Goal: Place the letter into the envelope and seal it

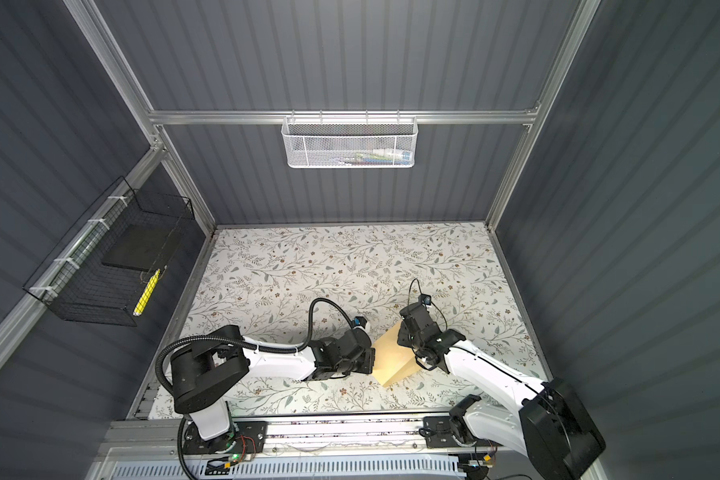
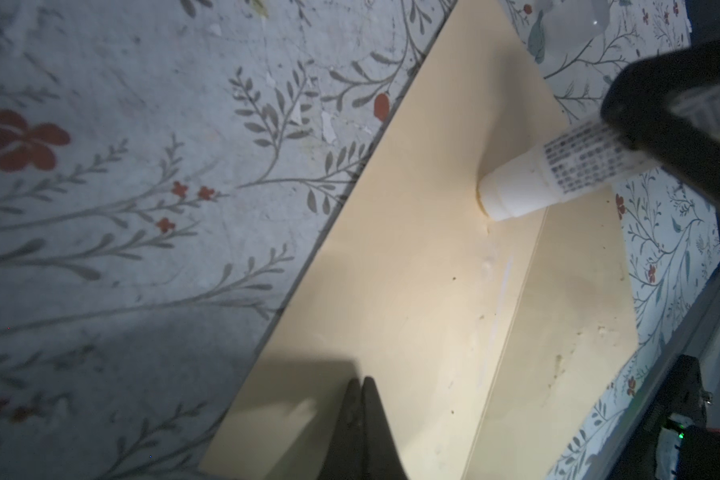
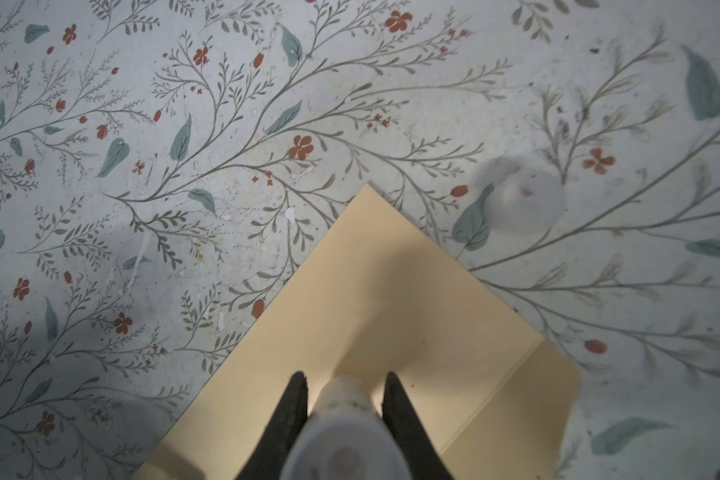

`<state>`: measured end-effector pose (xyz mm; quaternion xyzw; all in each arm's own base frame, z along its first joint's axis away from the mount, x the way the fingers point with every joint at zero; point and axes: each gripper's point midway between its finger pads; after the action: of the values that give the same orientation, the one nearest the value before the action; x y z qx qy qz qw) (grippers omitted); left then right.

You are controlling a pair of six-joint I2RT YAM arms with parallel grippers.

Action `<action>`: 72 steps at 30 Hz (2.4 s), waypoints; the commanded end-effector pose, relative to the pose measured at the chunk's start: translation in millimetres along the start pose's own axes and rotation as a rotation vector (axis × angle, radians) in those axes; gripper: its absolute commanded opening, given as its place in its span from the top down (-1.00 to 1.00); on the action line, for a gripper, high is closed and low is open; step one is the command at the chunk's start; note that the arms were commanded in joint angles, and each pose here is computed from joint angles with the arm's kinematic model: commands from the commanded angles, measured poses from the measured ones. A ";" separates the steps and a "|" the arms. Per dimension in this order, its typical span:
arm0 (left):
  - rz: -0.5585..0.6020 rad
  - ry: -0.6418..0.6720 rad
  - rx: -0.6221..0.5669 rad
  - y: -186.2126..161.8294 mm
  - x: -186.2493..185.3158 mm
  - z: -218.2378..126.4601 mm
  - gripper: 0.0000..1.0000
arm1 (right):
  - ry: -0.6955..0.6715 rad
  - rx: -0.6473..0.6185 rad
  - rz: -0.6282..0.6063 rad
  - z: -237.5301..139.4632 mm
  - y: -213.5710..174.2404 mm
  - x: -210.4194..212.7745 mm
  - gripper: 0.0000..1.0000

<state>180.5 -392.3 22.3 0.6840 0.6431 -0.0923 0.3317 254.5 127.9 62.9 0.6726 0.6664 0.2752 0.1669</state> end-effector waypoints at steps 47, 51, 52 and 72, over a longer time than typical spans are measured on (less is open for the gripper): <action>-0.616 -0.957 -0.538 230.2 -155.4 -262.2 -0.51 | 0.687 -1.421 -0.132 -272.8 215.2 146.8 1.00; -0.628 -0.943 -0.545 233.4 -155.0 -260.9 -0.28 | 0.697 -1.428 -0.138 -275.2 212.5 150.1 1.00; -0.630 -0.945 -0.537 233.3 -156.3 -259.2 -0.23 | 0.701 -1.431 -0.138 -276.2 211.5 151.0 1.00; -0.577 -0.968 -0.500 232.4 -170.8 -263.4 0.94 | 0.680 -1.328 -0.164 -229.1 188.0 161.4 0.59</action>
<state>296.7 -364.6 395.3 0.2311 0.5882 -0.3444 0.6943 265.9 238.5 390.8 0.2605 0.4016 0.8075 0.3447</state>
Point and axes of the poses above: each gripper's point midway between its finger pads, its own z axis out along the fingers, its own x axis along the line the jaws close on, y = z × x, and after that the axes turned 11 degrees about -z, right-handed
